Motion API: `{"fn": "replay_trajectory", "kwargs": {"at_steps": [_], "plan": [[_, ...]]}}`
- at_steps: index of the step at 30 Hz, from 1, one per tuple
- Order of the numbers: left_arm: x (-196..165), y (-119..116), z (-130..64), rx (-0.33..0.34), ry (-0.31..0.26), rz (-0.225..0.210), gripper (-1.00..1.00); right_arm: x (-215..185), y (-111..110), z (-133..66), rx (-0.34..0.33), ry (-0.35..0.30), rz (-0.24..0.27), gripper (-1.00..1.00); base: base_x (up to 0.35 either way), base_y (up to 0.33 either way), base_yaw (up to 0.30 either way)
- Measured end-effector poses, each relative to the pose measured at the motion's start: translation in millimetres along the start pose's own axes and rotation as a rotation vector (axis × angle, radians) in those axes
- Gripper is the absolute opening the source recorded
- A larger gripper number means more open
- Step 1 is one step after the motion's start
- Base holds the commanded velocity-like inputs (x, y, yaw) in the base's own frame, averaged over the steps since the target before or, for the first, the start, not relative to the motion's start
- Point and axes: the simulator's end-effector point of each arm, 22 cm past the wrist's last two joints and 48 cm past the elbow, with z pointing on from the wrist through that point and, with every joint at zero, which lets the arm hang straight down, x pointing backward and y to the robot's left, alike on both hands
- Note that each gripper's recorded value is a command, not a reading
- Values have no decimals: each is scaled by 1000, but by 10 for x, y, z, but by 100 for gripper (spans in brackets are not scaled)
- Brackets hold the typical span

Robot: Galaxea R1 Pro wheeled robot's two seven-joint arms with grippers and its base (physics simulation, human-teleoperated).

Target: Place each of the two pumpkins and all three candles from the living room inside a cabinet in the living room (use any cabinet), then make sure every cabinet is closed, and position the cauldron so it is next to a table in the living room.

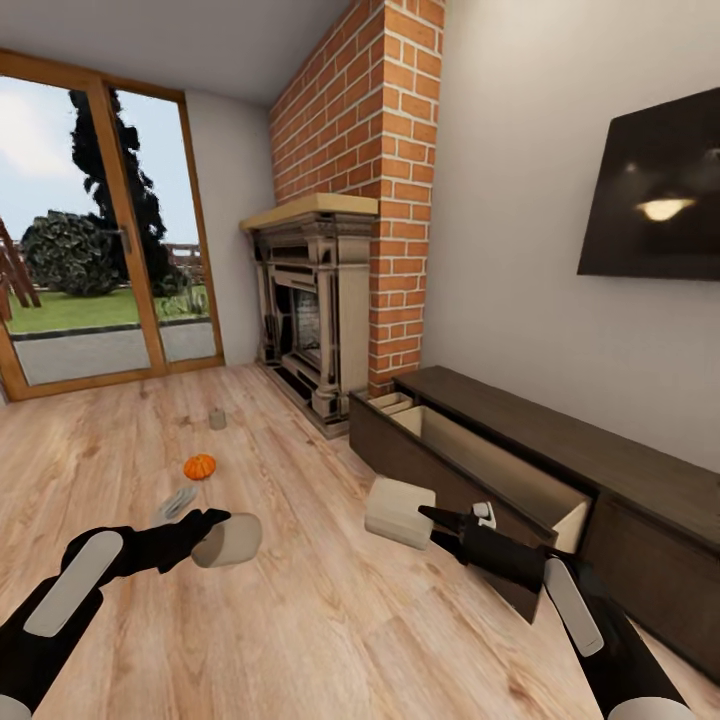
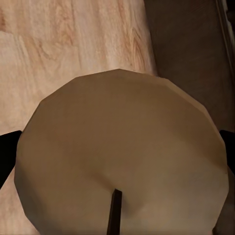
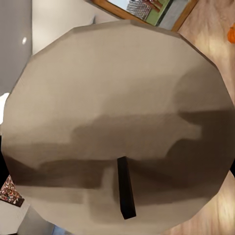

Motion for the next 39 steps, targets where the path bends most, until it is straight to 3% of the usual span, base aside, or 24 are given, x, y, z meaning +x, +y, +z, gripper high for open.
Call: {"fn": "replay_trajectory", "kwargs": {"at_steps": [14,30,39], "plan": [[-176,-282,-140,32,11,-33,-100,-195,248,59,-1,-2,-4,-100,0,0,-1],[-381,-533,-282,32,16,-32,-100,-420,533,125,-2,-2,-4,-100,0,0,-1],[-482,-657,-360,38,10,-29,-100,-503,656,149,-3,-2,-7,-100,0,0,-179]]}}
